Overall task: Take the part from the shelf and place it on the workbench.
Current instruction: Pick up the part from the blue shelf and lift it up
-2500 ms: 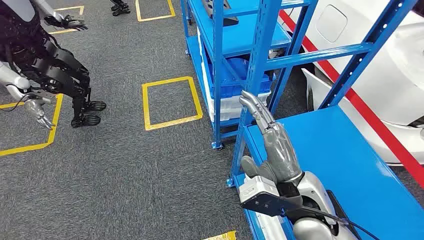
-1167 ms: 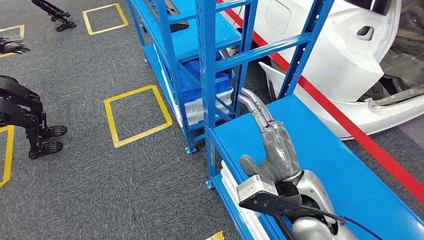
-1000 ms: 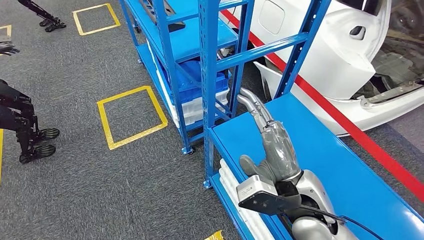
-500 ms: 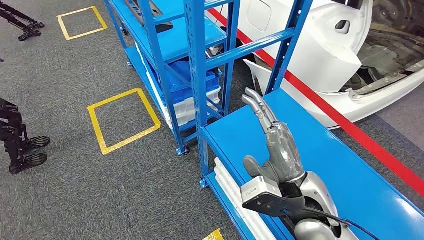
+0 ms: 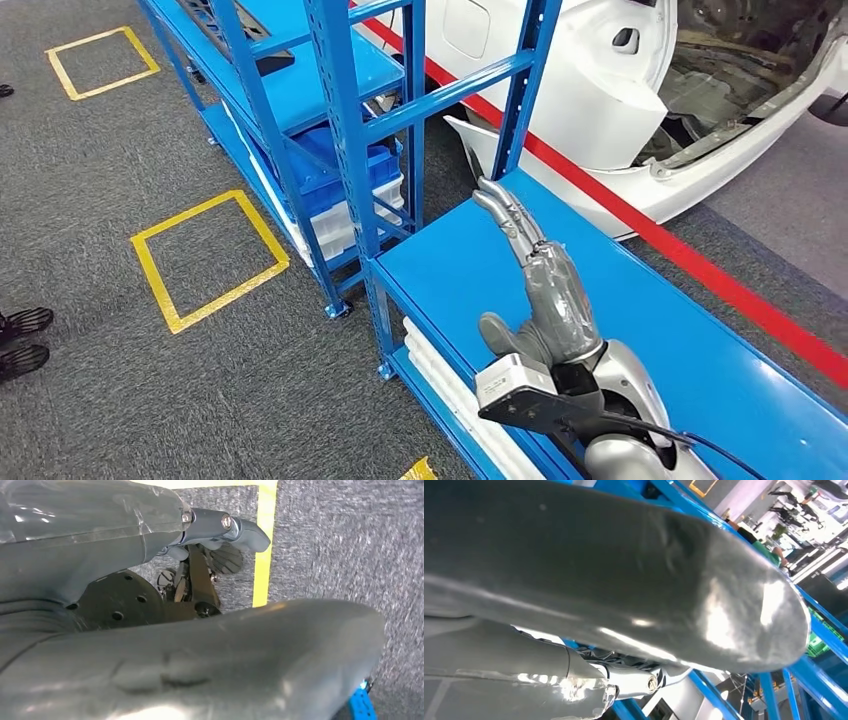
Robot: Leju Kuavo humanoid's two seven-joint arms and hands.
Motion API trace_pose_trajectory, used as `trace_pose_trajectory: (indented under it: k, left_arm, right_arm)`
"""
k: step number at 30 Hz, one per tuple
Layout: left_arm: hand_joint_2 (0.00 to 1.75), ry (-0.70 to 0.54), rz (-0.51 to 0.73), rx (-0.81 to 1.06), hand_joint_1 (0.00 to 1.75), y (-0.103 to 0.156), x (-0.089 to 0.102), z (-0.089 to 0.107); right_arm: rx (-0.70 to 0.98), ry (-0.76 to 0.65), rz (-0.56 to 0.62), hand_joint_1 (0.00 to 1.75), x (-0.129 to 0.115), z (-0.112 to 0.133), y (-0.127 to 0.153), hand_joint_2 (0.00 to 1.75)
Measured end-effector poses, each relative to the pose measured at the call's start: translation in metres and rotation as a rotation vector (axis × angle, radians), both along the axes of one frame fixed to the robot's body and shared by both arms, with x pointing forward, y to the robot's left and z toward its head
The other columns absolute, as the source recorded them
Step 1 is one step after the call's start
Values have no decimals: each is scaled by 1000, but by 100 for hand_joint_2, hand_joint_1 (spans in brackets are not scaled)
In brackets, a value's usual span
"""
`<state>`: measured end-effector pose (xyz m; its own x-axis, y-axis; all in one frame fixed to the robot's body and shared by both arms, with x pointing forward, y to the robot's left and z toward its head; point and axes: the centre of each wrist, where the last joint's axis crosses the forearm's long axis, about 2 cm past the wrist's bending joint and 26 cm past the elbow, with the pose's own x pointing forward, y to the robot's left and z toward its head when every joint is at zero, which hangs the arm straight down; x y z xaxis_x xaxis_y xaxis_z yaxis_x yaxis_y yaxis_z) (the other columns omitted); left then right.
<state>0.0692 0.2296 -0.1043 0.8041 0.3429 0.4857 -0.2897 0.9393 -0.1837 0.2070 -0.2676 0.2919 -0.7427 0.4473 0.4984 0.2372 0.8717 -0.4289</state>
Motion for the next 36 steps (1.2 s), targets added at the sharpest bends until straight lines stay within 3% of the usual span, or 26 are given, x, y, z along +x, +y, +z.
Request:
trace_pose_trajectory:
  k: [36]
  left_arm:
    - [0,-6,5,-14,0,1,0,0]
  right_arm:
    - [-7,-9,18,0,0,0,0,0]
